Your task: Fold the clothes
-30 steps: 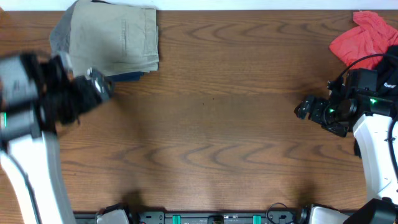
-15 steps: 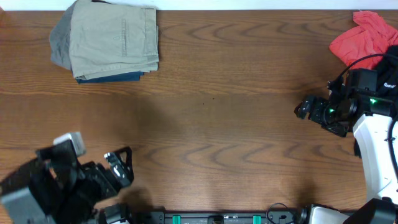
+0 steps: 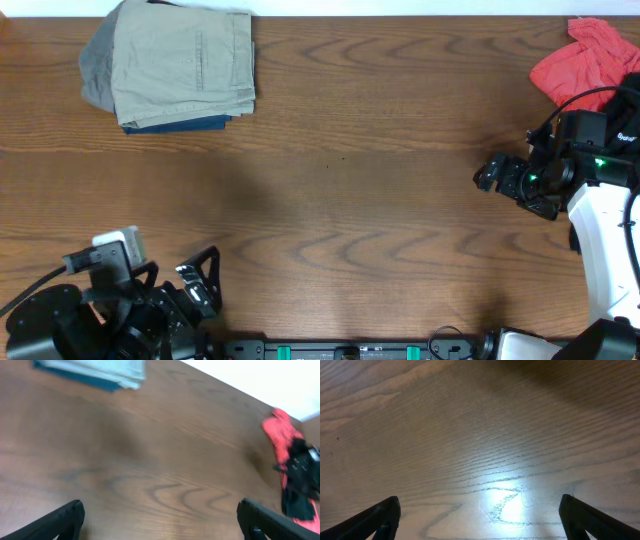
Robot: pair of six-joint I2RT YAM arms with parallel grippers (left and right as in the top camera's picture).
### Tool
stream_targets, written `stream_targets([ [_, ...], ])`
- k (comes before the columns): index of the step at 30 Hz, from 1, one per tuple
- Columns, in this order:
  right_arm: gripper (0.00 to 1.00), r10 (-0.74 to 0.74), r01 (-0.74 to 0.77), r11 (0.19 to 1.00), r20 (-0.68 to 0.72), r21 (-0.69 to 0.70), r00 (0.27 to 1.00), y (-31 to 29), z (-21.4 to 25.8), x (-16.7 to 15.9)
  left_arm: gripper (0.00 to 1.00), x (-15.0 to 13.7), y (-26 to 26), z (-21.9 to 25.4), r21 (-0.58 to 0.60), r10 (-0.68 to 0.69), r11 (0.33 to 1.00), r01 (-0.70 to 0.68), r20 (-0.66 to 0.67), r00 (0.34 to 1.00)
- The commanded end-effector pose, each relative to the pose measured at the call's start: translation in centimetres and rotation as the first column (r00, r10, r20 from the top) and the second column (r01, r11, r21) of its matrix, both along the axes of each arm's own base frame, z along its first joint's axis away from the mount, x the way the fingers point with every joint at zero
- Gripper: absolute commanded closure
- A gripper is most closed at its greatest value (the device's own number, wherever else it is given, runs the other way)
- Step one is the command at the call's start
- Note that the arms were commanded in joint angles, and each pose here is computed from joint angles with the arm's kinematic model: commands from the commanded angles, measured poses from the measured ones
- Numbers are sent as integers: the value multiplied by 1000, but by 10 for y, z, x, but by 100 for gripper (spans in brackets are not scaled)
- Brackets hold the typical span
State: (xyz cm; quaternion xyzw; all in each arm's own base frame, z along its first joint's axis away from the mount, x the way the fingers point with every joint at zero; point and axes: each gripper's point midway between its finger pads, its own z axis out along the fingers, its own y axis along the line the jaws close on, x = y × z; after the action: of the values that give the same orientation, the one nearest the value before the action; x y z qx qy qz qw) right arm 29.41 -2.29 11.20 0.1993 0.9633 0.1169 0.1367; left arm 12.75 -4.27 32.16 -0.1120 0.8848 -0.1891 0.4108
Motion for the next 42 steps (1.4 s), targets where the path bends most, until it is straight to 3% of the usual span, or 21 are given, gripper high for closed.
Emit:
stream_targets([
  [1, 1, -7, 7, 1000, 16, -2, 1000, -1, 5, 2, 2, 2, -10, 6, 41, -100, 995, 96, 101, 990],
  [8, 1, -7, 7, 1000, 16, -2, 1000, -1, 5, 2, 2, 42, 2, -15, 138, -89, 989, 43, 347, 934],
  [18, 1, -7, 7, 1000, 16, -2, 1000, -1, 5, 2, 2, 98, 20, -68, 154, -12, 983, -103, 608, 794],
  [29, 1, -7, 7, 1000, 16, -2, 1000, -1, 5, 2, 2, 111, 48, -115, 145, 112, 953, -267, 650, 752],
  [42, 1, -7, 7, 1000, 16, -2, 1000, -1, 5, 2, 2, 118, 63, -152, 157, 166, 932, -326, 616, 770],
])
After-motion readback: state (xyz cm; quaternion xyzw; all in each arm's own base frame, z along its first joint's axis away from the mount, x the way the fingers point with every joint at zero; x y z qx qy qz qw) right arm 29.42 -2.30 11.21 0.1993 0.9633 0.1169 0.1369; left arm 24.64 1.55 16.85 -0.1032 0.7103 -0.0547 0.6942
